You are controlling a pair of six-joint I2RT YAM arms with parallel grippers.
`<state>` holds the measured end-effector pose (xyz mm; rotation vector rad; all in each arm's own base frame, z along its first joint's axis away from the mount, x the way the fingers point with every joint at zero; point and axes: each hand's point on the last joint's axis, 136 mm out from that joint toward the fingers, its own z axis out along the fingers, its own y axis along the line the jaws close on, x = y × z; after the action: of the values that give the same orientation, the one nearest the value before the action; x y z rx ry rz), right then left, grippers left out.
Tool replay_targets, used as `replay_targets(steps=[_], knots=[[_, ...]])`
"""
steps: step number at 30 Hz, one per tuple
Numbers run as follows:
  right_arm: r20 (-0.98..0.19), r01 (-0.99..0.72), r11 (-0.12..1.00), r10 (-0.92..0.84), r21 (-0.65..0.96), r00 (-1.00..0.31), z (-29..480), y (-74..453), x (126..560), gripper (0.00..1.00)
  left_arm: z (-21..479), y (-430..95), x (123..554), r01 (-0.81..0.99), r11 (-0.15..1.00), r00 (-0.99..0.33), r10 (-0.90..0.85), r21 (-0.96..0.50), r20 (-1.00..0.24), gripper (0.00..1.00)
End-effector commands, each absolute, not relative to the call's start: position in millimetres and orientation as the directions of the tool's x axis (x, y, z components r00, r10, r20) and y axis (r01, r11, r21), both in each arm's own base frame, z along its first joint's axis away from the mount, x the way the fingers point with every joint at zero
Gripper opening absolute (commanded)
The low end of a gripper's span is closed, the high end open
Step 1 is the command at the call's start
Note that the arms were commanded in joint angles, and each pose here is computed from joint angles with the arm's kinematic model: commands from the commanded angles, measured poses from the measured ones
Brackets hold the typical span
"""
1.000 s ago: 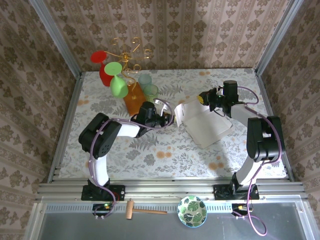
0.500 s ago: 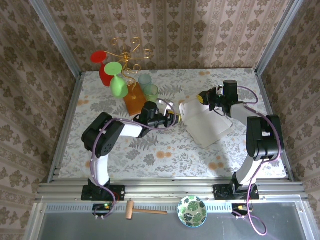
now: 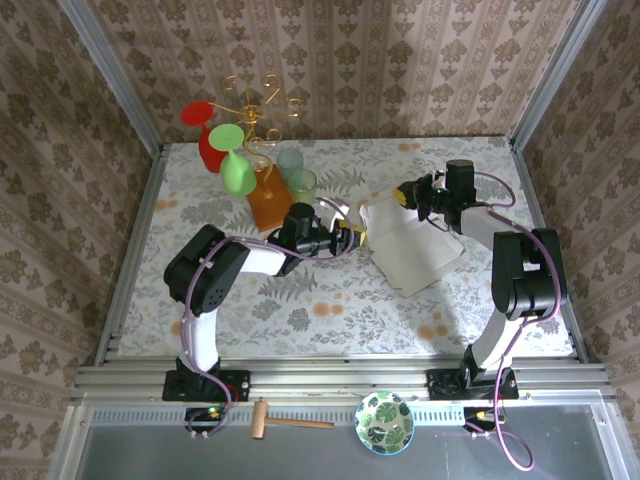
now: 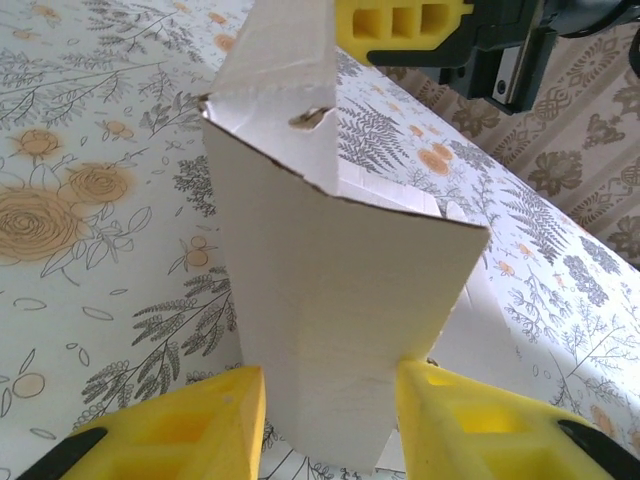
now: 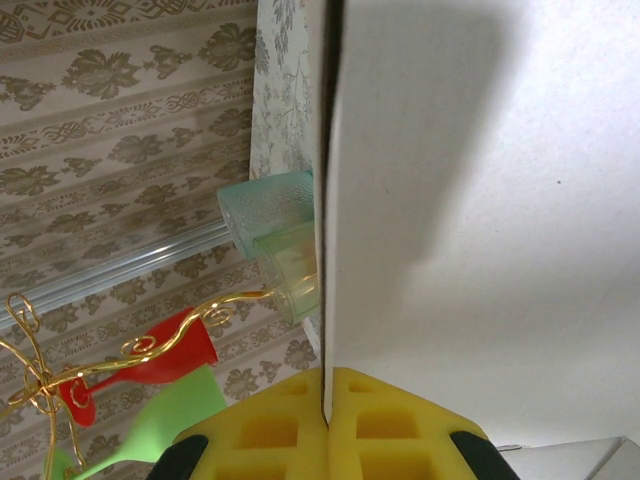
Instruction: Fold the paper box
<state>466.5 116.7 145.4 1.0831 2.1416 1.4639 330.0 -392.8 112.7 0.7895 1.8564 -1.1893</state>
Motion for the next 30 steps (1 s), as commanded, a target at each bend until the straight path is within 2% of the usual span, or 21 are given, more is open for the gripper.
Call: replay_targets(steps=[1, 10, 30], knots=[[0.153, 0.381, 0.165, 0.72, 0.91, -0.677, 152.6, 119.4, 470.9, 0.0, 123.5, -401.7, 328.0, 0.857, 0.312, -0.456, 0.092, -0.409, -0.885, 0.4], [0.146, 0.364, 0.159, 0.719, 0.918, -0.68, 153.7, 120.4, 466.5, 0.0, 117.5, -404.8, 338.8, 0.845, 0.357, -0.456, 0.089, -0.399, -0.886, 0.41], [0.159, 0.33, 0.115, 0.7, 0.937, -0.696, 139.4, 125.3, 458.7, 0.0, 109.1, -417.4, 355.3, 0.832, 0.413, -0.443, 0.093, -0.37, -0.892, 0.36]])
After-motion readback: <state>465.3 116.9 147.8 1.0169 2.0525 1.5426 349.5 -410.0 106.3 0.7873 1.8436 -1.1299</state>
